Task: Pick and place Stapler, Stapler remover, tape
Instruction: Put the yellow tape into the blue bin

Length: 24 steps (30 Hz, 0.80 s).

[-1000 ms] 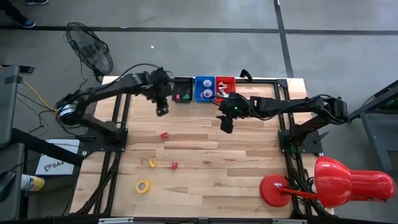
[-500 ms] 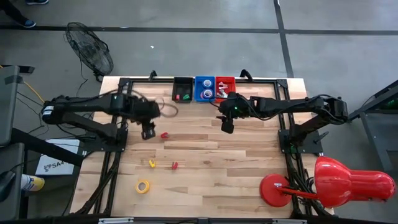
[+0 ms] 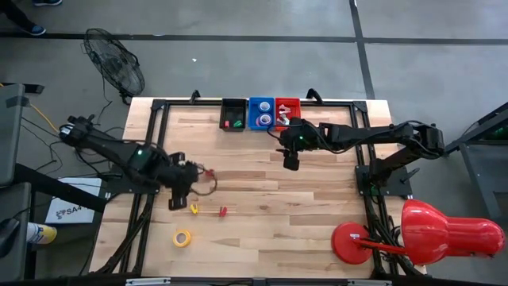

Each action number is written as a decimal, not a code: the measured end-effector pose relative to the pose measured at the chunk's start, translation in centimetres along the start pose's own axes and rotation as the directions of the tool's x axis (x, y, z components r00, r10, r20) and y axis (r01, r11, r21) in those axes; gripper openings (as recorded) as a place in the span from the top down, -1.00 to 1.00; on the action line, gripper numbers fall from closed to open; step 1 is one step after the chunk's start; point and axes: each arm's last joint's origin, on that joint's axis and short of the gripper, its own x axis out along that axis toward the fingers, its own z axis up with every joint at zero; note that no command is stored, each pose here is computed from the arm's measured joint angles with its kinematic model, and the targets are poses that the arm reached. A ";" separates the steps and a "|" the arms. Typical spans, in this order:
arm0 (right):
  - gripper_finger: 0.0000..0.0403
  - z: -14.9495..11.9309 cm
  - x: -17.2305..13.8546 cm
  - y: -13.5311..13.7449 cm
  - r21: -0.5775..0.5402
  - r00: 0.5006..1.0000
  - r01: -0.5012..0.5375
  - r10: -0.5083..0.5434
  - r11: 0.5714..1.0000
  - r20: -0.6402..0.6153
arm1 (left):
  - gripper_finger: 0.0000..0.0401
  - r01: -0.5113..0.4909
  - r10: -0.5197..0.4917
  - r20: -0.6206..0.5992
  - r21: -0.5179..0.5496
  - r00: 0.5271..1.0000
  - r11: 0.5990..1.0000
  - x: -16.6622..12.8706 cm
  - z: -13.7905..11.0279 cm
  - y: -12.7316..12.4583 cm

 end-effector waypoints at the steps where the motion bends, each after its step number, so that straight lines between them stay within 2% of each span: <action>1: 0.11 0.0 0.0 0.0 0.000 1.000 -0.008 0.008 1.000 0.001 | 0.14 0.007 -0.007 -0.006 0.001 1.000 1.000 0.0 -0.2 -0.4; 6: 0.11 0.1 0.0 0.1 0.002 0.999 -0.030 0.030 1.000 0.015 | 0.14 0.016 -0.014 -0.052 0.041 0.999 0.999 0.8 -0.7 -2.3; 16: 0.11 0.3 0.0 0.2 0.007 0.998 -0.056 0.056 0.998 0.038 | 0.14 -0.008 0.043 -0.188 0.183 0.981 0.983 4.3 -1.5 -6.2; 24: 0.11 0.3 0.0 0.4 0.041 0.992 -0.121 0.119 0.992 0.046 | 0.14 0.081 -0.010 -0.227 0.308 0.974 0.948 6.1 -2.3 -9.1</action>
